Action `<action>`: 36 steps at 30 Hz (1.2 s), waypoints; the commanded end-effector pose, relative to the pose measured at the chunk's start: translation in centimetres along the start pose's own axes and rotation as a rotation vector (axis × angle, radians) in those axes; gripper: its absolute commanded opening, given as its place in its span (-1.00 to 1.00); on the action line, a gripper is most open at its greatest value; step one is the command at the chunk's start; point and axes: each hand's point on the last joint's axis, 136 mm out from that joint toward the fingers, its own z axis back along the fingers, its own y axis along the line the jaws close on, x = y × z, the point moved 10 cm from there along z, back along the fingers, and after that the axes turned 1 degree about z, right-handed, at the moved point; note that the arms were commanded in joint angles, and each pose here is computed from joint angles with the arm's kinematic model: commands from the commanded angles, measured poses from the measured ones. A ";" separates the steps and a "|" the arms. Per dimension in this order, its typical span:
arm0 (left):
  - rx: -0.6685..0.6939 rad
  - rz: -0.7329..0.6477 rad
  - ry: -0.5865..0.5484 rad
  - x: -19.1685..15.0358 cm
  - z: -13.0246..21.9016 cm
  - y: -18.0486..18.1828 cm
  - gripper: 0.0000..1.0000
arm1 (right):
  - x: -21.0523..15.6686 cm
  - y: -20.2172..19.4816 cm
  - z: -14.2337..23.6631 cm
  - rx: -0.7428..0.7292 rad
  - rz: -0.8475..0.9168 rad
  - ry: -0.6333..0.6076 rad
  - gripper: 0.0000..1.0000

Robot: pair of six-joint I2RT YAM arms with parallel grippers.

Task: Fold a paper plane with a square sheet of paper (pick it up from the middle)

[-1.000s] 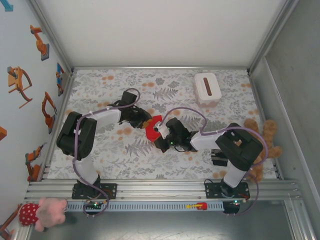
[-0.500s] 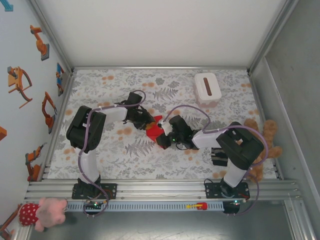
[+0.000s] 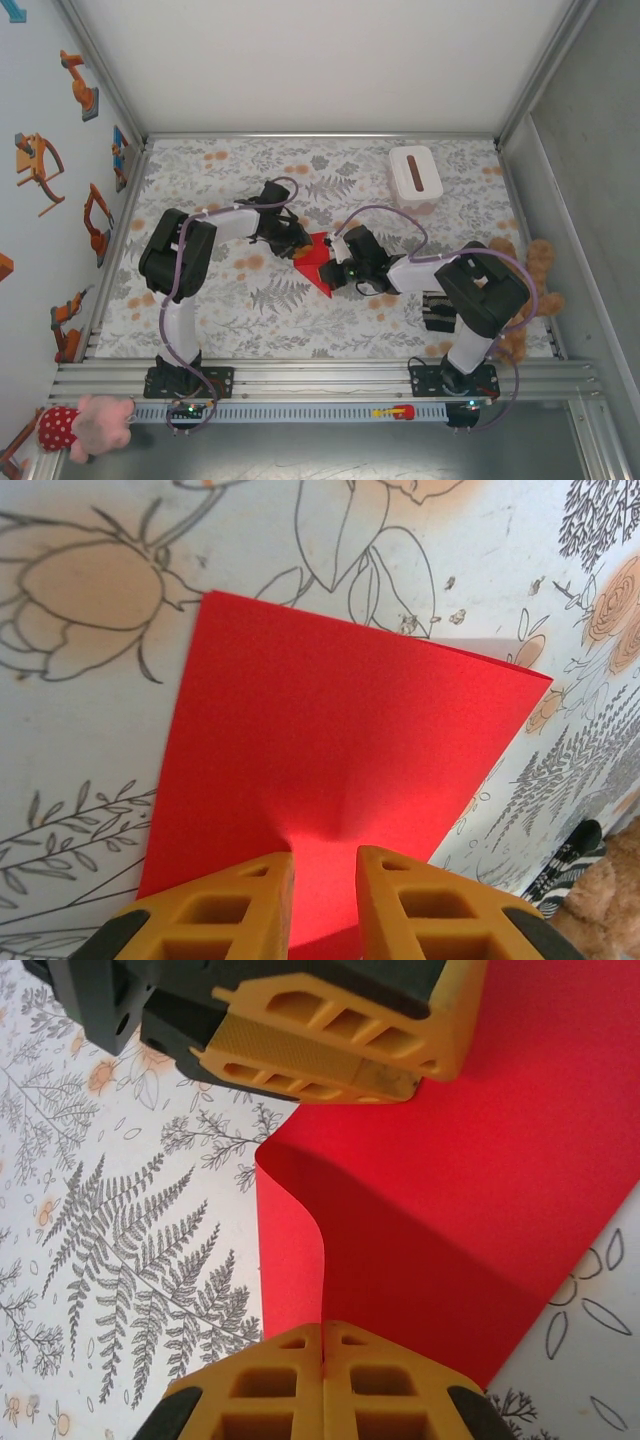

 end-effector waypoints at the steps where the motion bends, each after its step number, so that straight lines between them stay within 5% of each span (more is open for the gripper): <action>1: 0.127 0.014 0.053 -0.7 -1.6 2.0 -0.52 | 0.7 -0.4 -0.3 -0.019 -0.030 0.002 -1.00; 24: 0.016 -0.073 -0.010 0.1 1.3 -1.7 -0.50 | 0.2 -1.2 -1.5 -0.036 -0.073 0.069 -1.00; 36: 0.091 -0.043 0.012 0.8 -0.6 -0.2 -0.52 | 0.3 -1.3 -1.5 -0.040 -0.081 0.069 -1.00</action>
